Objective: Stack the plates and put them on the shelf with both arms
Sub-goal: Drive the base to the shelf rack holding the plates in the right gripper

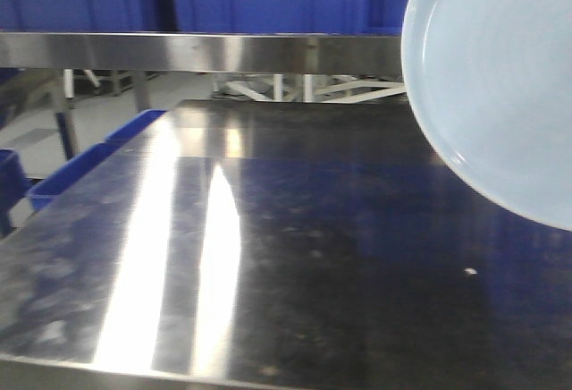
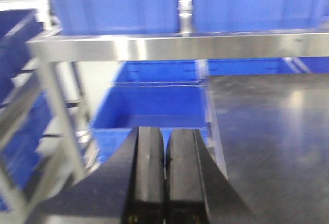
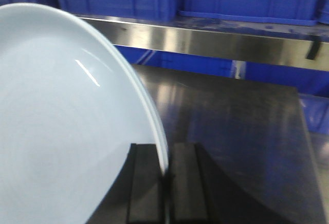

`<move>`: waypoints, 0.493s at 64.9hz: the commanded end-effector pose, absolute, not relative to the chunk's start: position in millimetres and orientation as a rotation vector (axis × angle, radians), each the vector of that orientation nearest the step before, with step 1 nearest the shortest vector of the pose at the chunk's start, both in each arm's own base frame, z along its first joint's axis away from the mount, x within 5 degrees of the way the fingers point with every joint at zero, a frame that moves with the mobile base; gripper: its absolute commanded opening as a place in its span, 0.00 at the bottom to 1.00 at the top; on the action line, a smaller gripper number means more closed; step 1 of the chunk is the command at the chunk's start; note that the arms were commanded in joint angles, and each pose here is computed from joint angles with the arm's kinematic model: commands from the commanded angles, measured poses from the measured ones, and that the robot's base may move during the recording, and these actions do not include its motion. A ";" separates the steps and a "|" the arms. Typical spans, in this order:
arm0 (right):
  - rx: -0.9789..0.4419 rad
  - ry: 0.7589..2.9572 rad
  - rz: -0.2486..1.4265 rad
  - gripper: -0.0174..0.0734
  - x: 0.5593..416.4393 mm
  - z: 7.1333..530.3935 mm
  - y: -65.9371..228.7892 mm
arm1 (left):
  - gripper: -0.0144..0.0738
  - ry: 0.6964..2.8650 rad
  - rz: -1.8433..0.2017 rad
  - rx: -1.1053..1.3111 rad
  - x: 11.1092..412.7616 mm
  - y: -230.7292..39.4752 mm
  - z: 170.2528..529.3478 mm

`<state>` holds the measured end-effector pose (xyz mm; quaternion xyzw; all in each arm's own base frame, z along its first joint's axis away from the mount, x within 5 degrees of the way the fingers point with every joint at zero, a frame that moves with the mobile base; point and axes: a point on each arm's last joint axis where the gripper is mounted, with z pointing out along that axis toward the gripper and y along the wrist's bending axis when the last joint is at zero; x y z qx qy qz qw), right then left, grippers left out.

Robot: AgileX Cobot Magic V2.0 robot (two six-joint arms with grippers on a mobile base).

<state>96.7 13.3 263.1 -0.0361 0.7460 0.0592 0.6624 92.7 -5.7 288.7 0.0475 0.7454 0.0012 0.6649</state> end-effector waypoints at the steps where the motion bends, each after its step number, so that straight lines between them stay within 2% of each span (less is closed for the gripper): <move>1: -0.068 1.566 0.122 0.25 97.7 281.7 12.0 | 0.26 1.576 0.003 0.093 92.9 -5.3 305.9; 32: -0.068 1.566 0.122 0.25 97.7 281.7 12.0 | 0.26 1.576 0.003 0.093 92.9 -5.3 305.9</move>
